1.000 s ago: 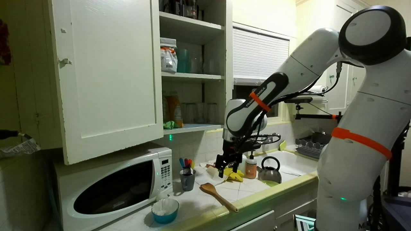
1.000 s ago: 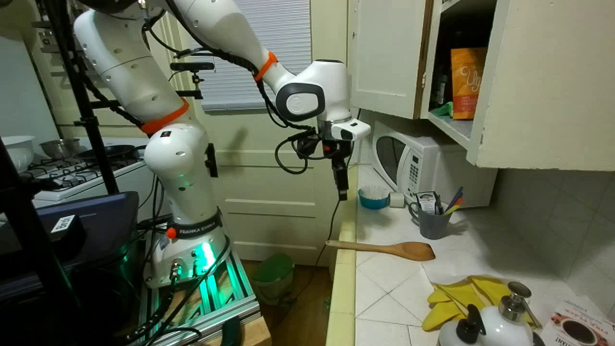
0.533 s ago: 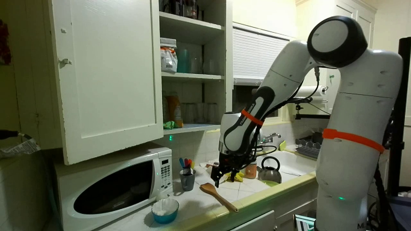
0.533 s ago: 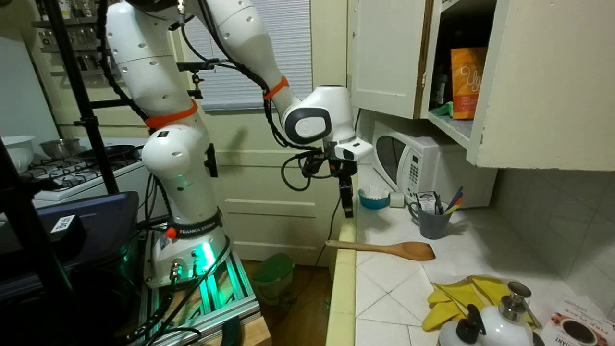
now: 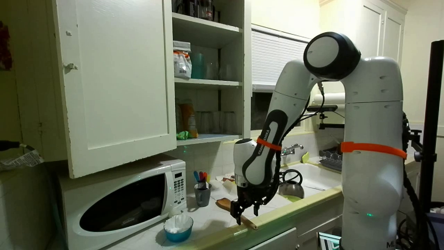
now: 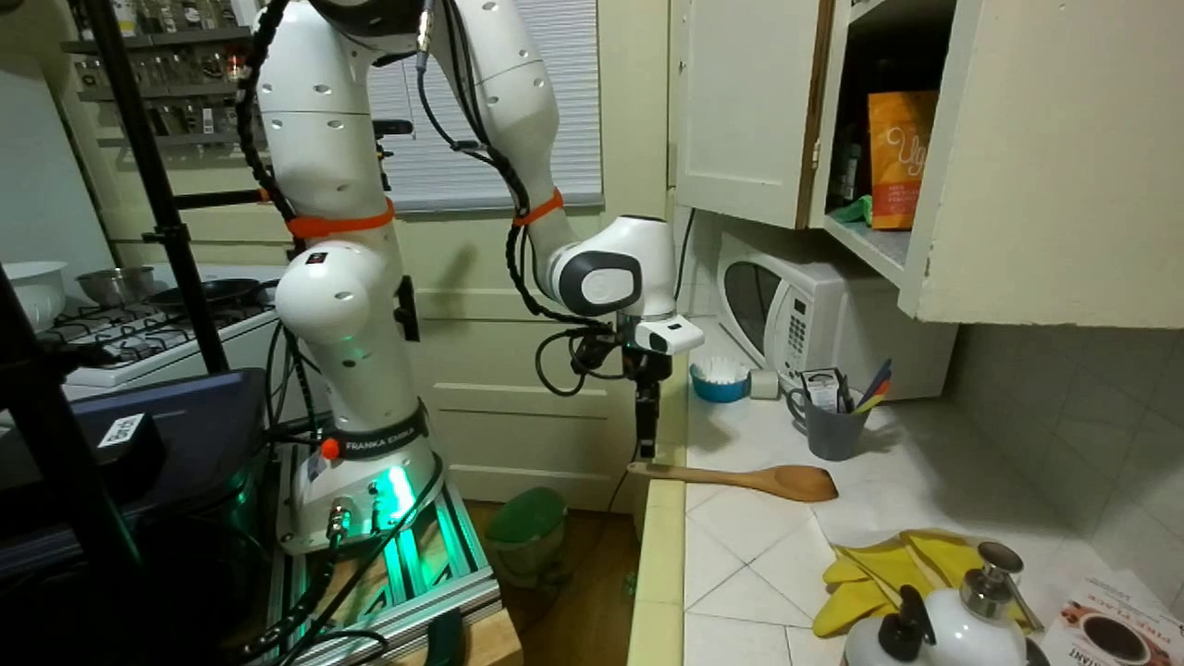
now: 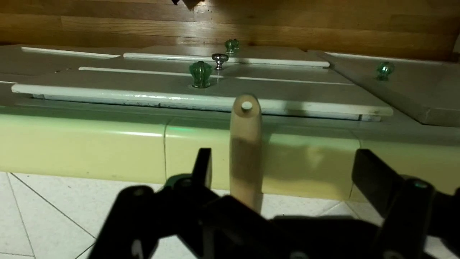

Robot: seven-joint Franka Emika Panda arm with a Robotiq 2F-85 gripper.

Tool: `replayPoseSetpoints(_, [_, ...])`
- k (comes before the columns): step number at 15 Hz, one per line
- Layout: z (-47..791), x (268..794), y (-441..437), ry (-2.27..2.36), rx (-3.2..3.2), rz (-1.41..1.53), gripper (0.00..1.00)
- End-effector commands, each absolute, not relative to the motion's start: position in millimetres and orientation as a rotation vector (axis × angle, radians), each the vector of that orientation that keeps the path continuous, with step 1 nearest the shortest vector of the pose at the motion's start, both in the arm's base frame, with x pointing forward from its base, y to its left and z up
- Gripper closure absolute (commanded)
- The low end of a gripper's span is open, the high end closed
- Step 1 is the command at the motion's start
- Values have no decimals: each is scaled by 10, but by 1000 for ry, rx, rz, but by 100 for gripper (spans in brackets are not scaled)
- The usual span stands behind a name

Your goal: Pick up the cooking stick and put it on the shelf

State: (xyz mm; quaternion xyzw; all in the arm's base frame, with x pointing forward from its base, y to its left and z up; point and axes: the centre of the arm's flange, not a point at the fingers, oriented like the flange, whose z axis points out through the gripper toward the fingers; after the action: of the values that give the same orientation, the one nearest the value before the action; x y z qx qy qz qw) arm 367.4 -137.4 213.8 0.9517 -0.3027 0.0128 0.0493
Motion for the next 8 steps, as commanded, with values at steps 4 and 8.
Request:
replayPoseSetpoints(4, [2080,3573,-1482,-768,2992,21,0])
replayPoseSetpoints(8, [2041,3463,-1592,-654,3061,51,0])
